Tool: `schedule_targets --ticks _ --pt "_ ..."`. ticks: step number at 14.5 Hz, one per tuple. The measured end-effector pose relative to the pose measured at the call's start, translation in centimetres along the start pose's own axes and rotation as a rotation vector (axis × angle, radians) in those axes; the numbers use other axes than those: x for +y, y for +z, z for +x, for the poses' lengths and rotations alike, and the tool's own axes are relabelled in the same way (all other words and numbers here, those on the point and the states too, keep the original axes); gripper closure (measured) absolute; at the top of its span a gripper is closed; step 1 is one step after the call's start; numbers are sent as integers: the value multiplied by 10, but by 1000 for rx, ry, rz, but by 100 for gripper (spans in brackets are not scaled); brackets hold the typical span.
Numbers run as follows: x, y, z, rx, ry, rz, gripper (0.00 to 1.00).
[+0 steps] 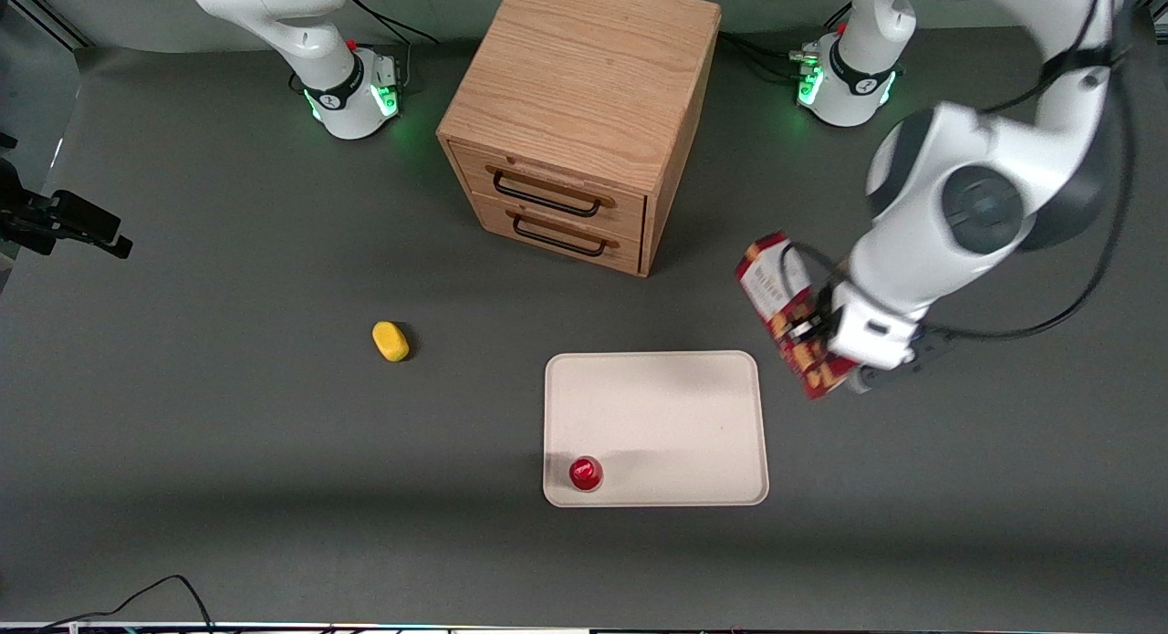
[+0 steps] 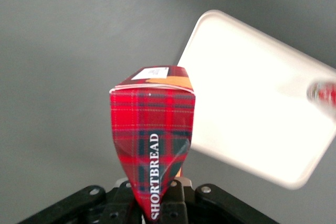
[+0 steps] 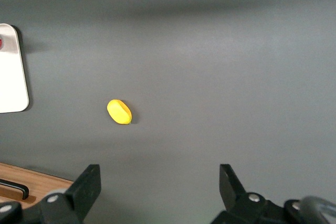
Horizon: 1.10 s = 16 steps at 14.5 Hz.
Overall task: Place red cookie box on tray
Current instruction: 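Carry the held box over the white tray with the left gripper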
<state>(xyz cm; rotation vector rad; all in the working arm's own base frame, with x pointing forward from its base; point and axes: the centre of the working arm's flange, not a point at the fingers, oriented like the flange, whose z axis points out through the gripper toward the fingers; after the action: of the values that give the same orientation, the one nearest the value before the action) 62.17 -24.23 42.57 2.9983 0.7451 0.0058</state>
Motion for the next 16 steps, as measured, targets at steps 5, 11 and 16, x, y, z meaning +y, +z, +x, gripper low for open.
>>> schedule_targets --ticks 5,11,16 --pt "44 112 12 80 -64 -10 87" --pt "73 162 1 144 76 50 87" --pt "77 179 1 147 118 29 87"
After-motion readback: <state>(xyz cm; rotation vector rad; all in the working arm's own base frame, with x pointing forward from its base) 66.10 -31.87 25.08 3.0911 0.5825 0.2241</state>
